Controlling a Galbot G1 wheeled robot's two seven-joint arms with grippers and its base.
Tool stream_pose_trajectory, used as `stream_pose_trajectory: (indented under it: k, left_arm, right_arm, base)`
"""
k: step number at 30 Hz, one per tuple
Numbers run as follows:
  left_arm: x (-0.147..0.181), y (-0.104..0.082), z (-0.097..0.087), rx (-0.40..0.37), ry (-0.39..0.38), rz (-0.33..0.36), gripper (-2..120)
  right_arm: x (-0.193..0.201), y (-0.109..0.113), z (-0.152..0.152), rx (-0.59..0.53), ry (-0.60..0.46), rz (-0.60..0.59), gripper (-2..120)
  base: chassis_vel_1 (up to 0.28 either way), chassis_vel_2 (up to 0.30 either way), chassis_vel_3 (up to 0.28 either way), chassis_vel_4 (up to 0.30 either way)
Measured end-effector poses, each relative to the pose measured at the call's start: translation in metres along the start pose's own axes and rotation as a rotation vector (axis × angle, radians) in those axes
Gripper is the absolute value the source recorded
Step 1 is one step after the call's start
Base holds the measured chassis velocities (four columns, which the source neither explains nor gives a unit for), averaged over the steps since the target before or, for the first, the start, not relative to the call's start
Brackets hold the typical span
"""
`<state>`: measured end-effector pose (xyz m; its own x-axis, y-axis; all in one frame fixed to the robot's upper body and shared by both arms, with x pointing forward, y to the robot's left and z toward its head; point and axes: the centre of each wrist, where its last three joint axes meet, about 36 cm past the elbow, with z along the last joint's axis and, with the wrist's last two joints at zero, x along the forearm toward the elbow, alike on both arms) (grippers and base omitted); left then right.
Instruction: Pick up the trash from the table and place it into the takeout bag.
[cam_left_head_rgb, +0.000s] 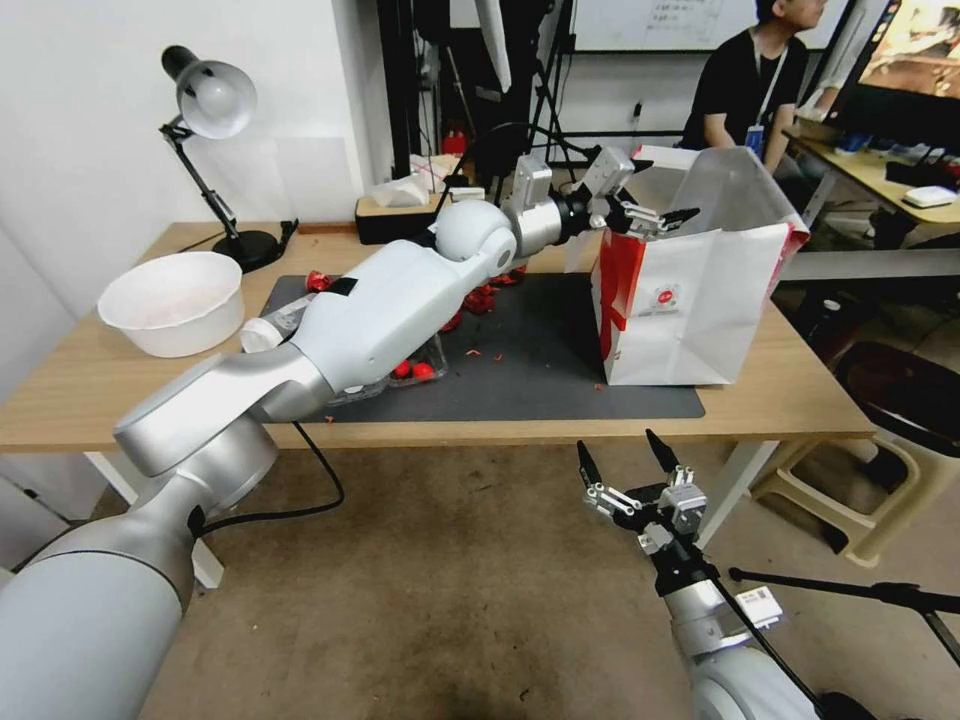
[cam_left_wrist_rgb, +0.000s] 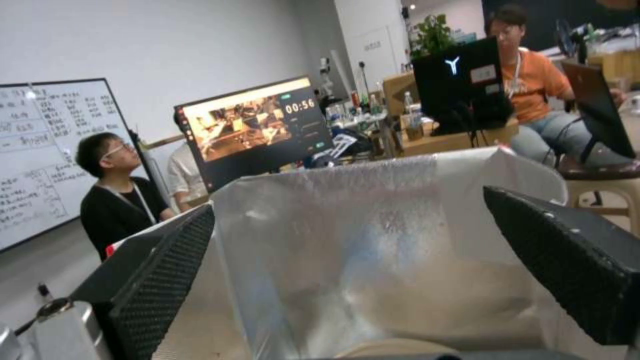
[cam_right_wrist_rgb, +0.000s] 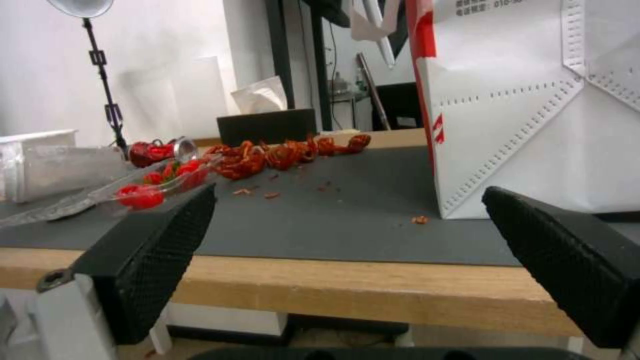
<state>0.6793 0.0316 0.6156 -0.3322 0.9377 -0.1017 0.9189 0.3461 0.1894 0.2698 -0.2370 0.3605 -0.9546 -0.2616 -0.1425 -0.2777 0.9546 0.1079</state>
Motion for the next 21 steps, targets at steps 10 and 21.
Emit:
stream_pose_trajectory:
  k: [10, 21]
  left_arm:
    - [0.015, -0.007, 0.004, 0.096, -0.051, -0.133, 100]
    - [0.054, -0.073, 0.022, 0.014, -0.036, -0.735, 100]
  right_arm:
    - [-0.002, 0.003, 0.000, -0.001, -0.002, -0.002, 100]
    - [0.000, 0.002, -0.001, 0.005, 0.001, 0.005, 100]
  base:
    - [0.000, 0.000, 0.000, 0.000]
    - [0.000, 0.000, 0.000, 0.000]
